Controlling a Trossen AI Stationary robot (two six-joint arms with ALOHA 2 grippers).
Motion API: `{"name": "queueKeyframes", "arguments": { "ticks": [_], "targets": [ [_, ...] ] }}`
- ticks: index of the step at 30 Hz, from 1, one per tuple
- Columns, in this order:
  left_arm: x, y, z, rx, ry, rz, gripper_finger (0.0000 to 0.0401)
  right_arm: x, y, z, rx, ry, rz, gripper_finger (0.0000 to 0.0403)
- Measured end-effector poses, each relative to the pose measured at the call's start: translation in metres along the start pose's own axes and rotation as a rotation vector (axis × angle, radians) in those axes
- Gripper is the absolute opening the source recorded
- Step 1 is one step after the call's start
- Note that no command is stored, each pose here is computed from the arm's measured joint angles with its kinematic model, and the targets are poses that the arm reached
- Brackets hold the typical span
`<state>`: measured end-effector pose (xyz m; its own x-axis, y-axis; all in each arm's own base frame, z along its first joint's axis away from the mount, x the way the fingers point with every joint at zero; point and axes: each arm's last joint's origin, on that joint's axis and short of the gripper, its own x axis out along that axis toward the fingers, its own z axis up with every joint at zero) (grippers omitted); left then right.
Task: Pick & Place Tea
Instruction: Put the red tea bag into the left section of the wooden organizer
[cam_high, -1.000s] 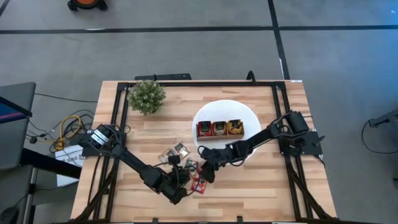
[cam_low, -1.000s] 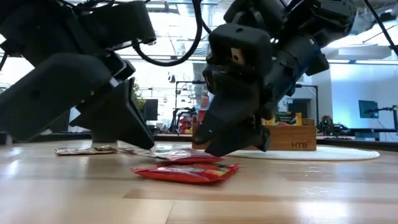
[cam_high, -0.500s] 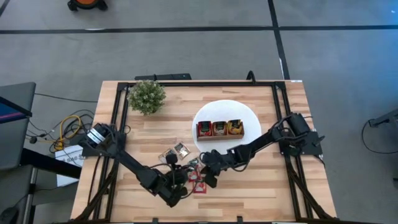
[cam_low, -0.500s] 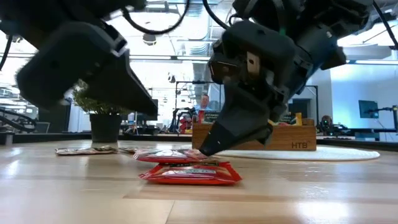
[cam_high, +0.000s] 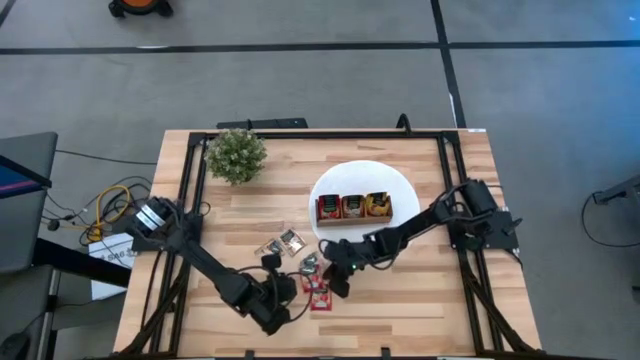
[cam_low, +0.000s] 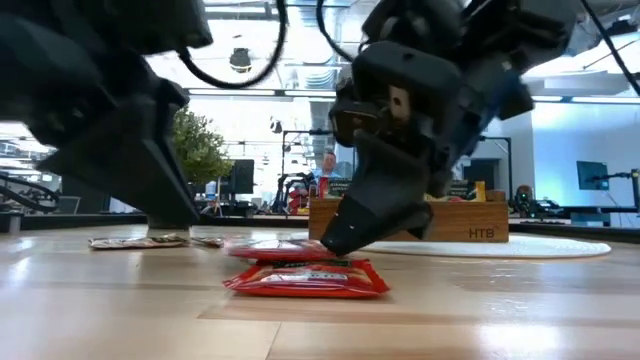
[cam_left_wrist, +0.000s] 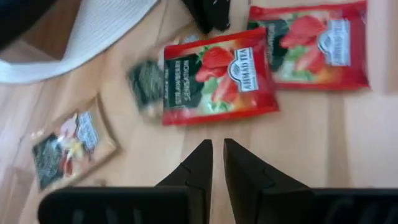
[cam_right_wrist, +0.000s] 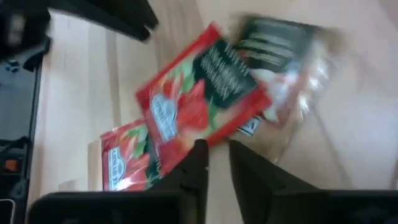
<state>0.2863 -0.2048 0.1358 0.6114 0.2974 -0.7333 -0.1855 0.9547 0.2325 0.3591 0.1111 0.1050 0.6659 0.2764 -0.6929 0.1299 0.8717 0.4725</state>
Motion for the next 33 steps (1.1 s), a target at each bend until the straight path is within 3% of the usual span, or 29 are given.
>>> {"name": "queueKeyframes", "arguments": {
  "ticks": [10,16,22,29,33],
  "targets": [
    [0.027,0.007,0.003,-0.017,-0.002,0.058,0.0032,-0.003,-0.021,0.019,0.039,-0.023,0.034,0.0192],
    [0.031,0.009,0.007,-0.047,-0.055,0.103,0.0032,-0.003,-0.022,0.02,0.064,-0.011,0.052,0.0223],
    [0.034,0.012,0.009,-0.064,-0.09,0.149,0.0032,-0.003,-0.016,0.016,0.052,0.023,0.101,0.0177],
    [0.033,0.013,0.01,-0.061,-0.113,0.189,0.0032,-0.002,-0.008,0.01,-0.02,0.056,0.142,0.0063],
    [0.016,0.015,0.009,-0.054,-0.099,0.192,0.0032,-0.002,-0.005,0.008,-0.051,0.065,0.151,0.0008]
  ]
}}
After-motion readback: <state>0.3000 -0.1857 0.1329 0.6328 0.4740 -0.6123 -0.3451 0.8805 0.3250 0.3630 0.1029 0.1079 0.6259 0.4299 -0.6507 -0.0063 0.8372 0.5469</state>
